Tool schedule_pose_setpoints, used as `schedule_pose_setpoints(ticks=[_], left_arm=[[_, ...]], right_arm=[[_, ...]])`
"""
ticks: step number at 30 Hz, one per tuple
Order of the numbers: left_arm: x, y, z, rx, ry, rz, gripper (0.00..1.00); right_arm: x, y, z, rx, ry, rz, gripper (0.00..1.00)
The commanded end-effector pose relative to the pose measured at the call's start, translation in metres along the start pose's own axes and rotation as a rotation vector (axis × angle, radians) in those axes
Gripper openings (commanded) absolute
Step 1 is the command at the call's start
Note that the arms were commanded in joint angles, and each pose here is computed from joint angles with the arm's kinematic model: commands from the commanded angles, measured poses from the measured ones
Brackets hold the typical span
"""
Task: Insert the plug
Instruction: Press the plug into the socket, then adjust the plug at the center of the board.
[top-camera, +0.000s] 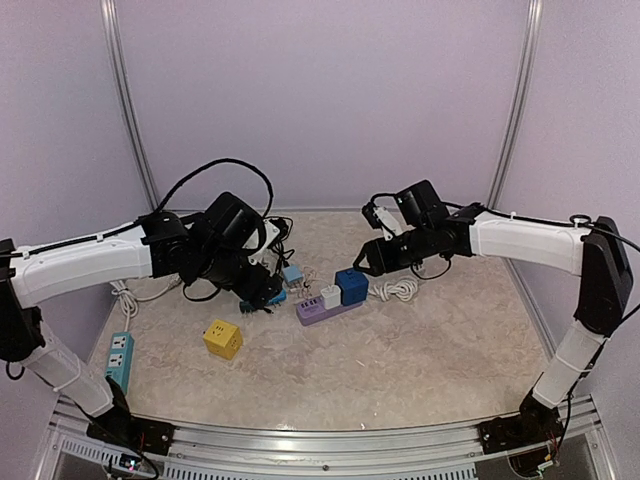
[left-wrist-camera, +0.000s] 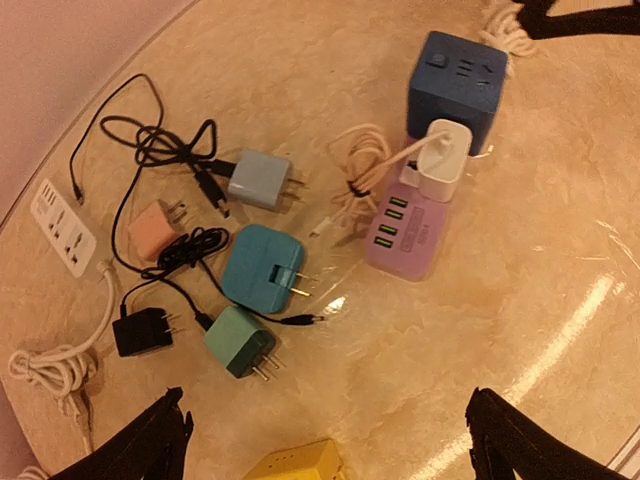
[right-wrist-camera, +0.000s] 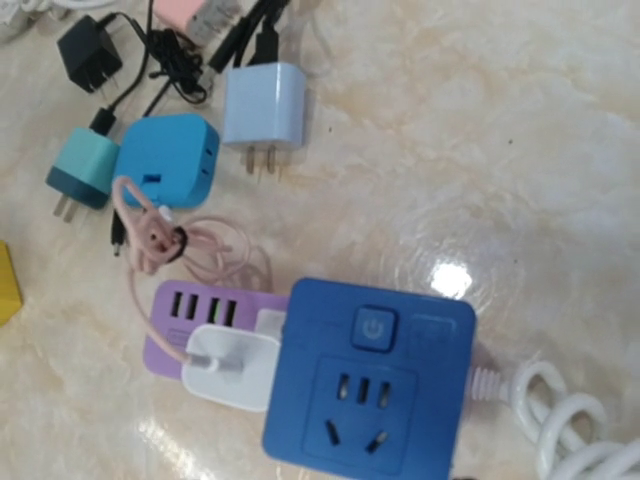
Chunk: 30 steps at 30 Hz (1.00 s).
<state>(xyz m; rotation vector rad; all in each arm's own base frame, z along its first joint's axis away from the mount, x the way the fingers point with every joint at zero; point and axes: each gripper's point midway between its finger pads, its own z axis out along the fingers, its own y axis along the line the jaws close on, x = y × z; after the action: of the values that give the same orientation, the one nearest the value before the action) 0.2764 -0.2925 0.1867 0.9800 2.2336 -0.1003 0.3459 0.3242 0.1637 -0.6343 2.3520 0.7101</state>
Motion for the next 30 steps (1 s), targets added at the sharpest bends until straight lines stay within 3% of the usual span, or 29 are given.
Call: schedule_pose_setpoints(ticks=[1, 3, 5, 10, 16, 23, 30], left_arm=[[0.027, 0.073, 0.005, -0.202, 0.034, -0.281, 0.92], [0.035, 0.11, 0.012, -0.32, 0.015, -0.481, 0.85], [0.046, 0.139, 0.018, -0.46, -0.034, -0.707, 0.85], [0.042, 0.144, 0.027, -0.643, -0.163, -0.872, 0.88], [0.073, 0.136, 0.078, -0.688, -0.057, -0.95, 0.85], [0.086, 0.106, 0.148, -0.435, 0.055, -0.962, 0.74], [0.095, 0.094, 0.169, -0.38, 0.121, -0.929, 0.65]], right_arm=[[-0.018, 0.005, -0.025, 0.018, -0.06, -0.023, 0.53], [-0.02, 0.006, -0.031, 0.024, -0.074, -0.015, 0.53], [-0.019, 0.005, -0.034, 0.025, -0.084, -0.005, 0.53], [-0.013, 0.002, -0.04, 0.041, -0.085, 0.016, 0.53], [-0.002, -0.003, -0.041, 0.062, -0.067, 0.018, 0.53], [0.004, -0.006, -0.038, 0.073, -0.051, 0.014, 0.54], [0.007, -0.009, -0.036, 0.085, -0.042, 0.011, 0.54]])
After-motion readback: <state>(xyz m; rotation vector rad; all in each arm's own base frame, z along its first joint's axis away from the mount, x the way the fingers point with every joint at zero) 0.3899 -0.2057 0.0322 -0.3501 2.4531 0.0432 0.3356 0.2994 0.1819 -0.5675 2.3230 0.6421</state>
